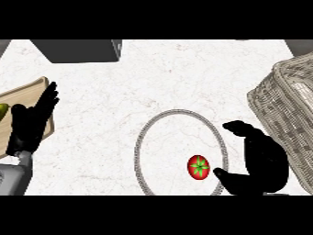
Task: Pick the tomato from the placemat and place it in the basket
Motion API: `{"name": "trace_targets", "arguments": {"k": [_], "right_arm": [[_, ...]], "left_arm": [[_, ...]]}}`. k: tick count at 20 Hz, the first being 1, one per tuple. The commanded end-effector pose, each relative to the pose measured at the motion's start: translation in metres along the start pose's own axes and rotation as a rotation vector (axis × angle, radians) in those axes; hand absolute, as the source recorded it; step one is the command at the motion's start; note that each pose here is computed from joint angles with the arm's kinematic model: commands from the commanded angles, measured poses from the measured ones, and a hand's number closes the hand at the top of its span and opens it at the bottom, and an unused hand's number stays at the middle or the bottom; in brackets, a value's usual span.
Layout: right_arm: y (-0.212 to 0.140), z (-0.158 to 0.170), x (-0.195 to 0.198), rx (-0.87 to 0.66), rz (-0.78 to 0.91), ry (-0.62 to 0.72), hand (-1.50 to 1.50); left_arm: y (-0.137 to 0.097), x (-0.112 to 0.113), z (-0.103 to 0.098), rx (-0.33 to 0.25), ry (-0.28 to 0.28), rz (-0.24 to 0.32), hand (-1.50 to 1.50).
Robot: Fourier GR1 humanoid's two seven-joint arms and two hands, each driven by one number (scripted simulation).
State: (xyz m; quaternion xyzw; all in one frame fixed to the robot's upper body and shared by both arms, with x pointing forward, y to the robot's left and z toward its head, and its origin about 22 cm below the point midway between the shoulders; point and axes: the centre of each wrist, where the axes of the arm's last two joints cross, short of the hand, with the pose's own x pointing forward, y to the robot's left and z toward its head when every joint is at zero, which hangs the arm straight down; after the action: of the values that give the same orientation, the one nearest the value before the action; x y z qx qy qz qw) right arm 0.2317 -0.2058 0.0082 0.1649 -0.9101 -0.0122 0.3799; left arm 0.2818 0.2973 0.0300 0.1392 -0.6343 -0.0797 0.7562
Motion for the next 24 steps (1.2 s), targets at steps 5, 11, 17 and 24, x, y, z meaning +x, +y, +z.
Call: {"name": "trace_targets", "arguments": {"k": [5, 11, 17, 24], "right_arm": [[-0.030, 0.053, 0.042, -0.010, 0.645, 0.225, -1.50], [-0.073, 0.037, 0.110, 0.336, 0.944, 0.500, -1.50], [-0.039, 0.030, 0.159, 0.601, 0.871, 0.725, -1.50], [-0.029, 0.015, 0.176, 0.577, 0.853, 0.778, -1.50]], "left_arm": [[0.001, -0.005, 0.000, -0.002, 0.039, -0.008, 0.00], [-0.001, -0.004, -0.002, 0.000, 0.043, -0.017, 0.00], [-0.005, 0.002, 0.002, -0.017, 0.031, -0.004, 0.00], [-0.015, 0.001, -0.013, -0.036, 0.030, 0.007, 0.00]]}}
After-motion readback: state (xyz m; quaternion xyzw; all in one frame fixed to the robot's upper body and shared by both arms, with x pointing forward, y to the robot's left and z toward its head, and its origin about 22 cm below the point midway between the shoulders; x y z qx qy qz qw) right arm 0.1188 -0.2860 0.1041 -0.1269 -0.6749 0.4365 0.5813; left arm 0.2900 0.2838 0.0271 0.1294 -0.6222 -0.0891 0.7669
